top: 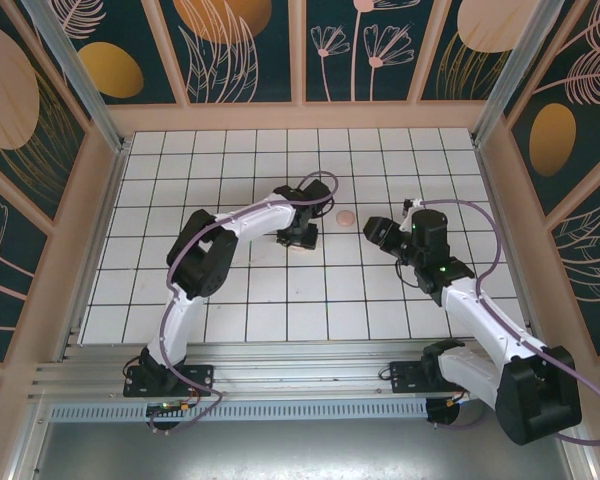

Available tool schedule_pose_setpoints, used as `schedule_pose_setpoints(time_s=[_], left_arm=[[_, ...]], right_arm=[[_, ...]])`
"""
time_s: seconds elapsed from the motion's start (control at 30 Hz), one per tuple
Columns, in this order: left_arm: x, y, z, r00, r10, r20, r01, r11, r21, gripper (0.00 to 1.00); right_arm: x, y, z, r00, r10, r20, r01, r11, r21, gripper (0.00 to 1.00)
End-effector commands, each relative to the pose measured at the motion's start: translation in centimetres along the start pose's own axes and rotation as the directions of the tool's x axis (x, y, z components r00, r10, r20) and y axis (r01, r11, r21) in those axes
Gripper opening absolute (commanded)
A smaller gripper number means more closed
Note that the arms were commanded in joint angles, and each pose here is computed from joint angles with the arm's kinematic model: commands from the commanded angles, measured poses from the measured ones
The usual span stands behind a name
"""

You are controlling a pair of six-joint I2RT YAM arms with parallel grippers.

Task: Insert the wireless bluetooth earbuds into the charging case

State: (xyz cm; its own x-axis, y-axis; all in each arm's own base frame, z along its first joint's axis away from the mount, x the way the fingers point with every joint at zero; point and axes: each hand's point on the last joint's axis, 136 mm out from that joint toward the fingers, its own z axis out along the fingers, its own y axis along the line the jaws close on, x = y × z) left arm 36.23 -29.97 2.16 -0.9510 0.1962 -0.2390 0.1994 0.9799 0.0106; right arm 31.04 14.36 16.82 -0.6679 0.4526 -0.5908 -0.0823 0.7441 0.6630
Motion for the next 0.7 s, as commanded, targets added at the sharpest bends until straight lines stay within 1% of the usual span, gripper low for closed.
schedule_pose_setpoints(time_s=[0.0,0.13,0.2,0.23,0.3,0.33,0.43,0.53,0.57,0.67], left_arm=[[-1.7,0.5,-4.4,0.987,0.039,0.155,-0.044,0.999,0.027,0.48],[-1.4,0.4,-7.0,0.960,0.045,0.275,-0.080,0.990,0.117,0.44],[-1.3,0.1,-8.1,0.938,0.051,0.344,-0.115,0.979,0.169,0.42],[-1.1,0.0,-8.6,0.927,0.059,0.370,-0.137,0.973,0.186,0.41],[-0.6,-0.3,-9.3,0.903,0.092,0.421,-0.198,0.956,0.216,0.41],[-0.7,-0.4,-10.8,0.879,0.090,0.469,-0.224,0.945,0.238,0.41],[-0.3,-0.5,-12.5,0.820,0.114,0.561,-0.299,0.921,0.251,0.41],[0.0,-0.5,-13.8,0.763,0.150,0.629,-0.370,0.898,0.236,0.39],[0.3,-0.4,-14.0,0.747,0.160,0.645,-0.391,0.890,0.232,0.37],[1.0,-0.7,-14.8,0.697,0.188,0.692,-0.455,0.862,0.225,0.35]], right_arm=[[-1.3,2.1,0.2,0.999,-0.046,0.006,0.046,0.997,-0.055,0.53],[-1.7,3.0,0.9,0.997,-0.077,-0.026,0.075,0.995,-0.065,0.53],[-1.7,3.5,1.5,0.995,-0.087,-0.056,0.083,0.994,-0.072,0.52],[-1.7,3.9,1.7,0.993,-0.093,-0.067,0.087,0.993,-0.086,0.52],[-1.4,5.6,2.2,0.988,-0.118,-0.095,0.102,0.982,-0.157,0.51],[-1.4,6.5,2.4,0.987,-0.122,-0.105,0.099,0.974,-0.201,0.51],[-2.0,9.2,2.9,0.981,-0.146,-0.130,0.101,0.947,-0.304,0.51],[-2.0,11.0,3.5,0.962,-0.196,-0.193,0.122,0.933,-0.339,0.50],[-1.8,11.5,3.6,0.952,-0.214,-0.218,0.129,0.929,-0.347,0.50],[-0.9,12.8,3.7,0.930,-0.243,-0.277,0.121,0.912,-0.393,0.49]])
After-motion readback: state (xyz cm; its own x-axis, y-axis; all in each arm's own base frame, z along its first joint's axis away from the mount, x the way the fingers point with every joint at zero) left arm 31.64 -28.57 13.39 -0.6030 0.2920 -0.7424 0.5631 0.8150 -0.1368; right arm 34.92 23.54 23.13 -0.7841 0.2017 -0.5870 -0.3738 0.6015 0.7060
